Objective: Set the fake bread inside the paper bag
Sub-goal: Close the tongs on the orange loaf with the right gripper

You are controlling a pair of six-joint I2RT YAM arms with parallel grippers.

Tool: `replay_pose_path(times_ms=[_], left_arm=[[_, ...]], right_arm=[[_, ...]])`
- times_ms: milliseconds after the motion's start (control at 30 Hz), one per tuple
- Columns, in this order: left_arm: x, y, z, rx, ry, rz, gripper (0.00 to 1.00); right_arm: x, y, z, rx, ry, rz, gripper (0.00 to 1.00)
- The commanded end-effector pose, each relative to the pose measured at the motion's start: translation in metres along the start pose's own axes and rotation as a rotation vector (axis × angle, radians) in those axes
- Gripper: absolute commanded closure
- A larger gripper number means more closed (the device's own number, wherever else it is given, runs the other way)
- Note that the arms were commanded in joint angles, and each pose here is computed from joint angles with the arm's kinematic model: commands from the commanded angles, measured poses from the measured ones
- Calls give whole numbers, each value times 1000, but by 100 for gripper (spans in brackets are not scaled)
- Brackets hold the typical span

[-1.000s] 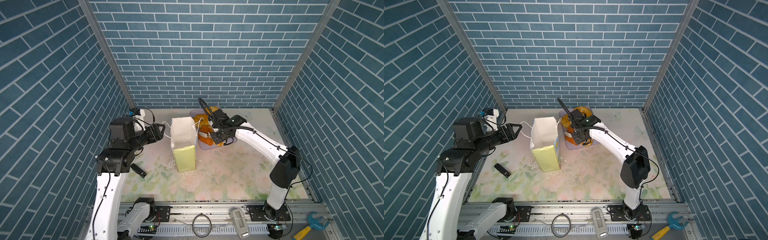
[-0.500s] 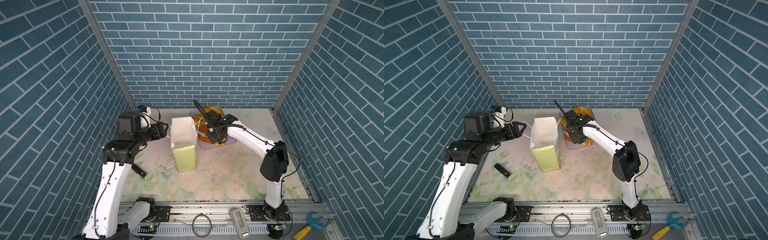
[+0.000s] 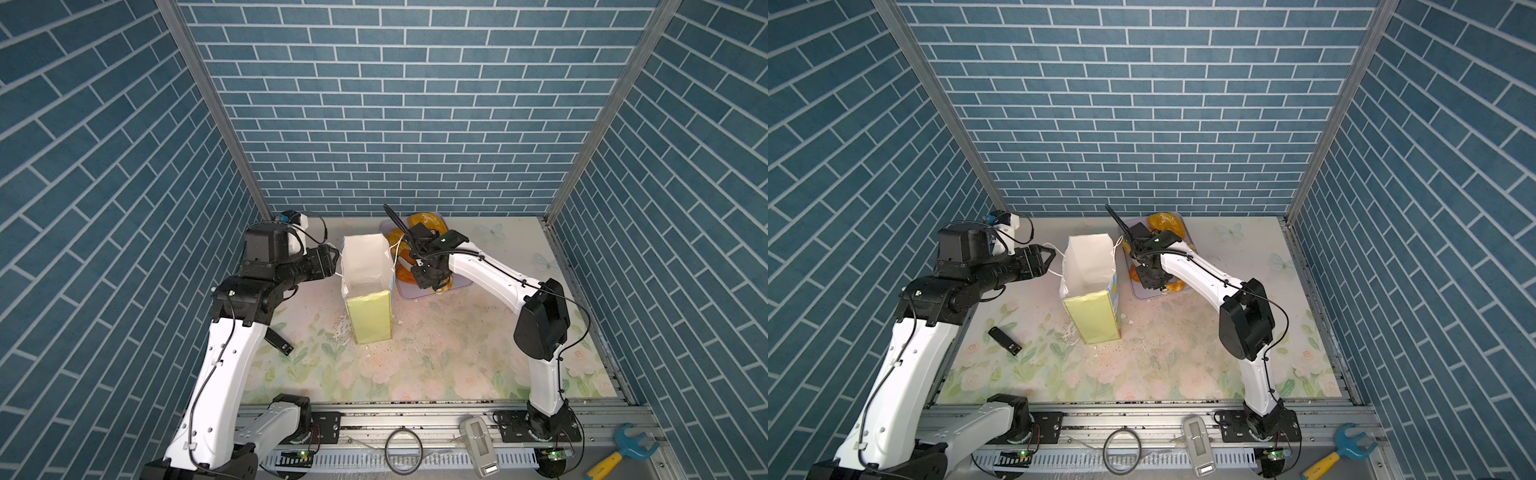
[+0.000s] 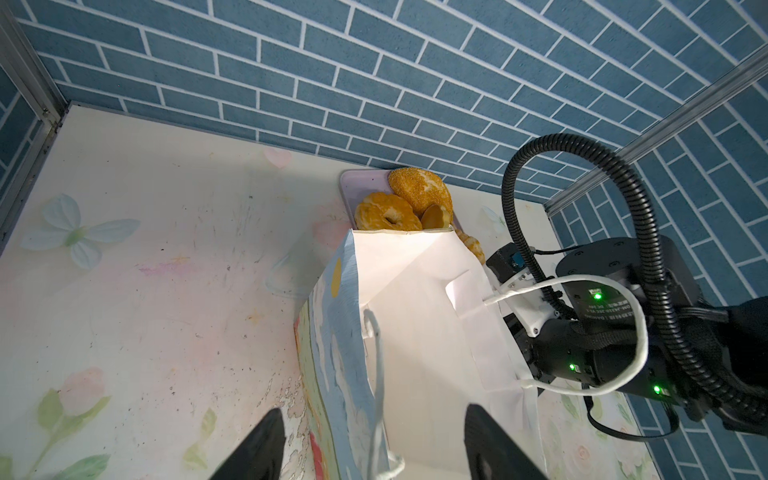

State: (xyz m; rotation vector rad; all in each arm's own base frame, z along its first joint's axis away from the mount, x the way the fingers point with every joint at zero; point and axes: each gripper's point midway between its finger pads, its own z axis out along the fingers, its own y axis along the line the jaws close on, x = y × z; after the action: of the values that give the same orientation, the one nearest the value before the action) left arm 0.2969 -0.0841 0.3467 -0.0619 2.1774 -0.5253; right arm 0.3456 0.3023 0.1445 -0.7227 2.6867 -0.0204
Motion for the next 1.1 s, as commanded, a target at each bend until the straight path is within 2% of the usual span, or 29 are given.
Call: replay_pose_path(times_ms=[0, 267, 800, 1067], left_arm=[[-2, -4, -8, 2, -5, 23, 30], [-2, -8, -9, 4, 13, 45, 30], [8, -11, -2, -8, 42, 41, 31], [15, -9, 13, -50, 81, 44, 39]], right_arm=[[-7, -7, -23, 17, -58, 47, 68], [-6, -9, -41, -4, -106, 75, 73], [1, -27, -86, 8, -199, 111, 75], [1, -35, -111, 17, -239, 115, 76]])
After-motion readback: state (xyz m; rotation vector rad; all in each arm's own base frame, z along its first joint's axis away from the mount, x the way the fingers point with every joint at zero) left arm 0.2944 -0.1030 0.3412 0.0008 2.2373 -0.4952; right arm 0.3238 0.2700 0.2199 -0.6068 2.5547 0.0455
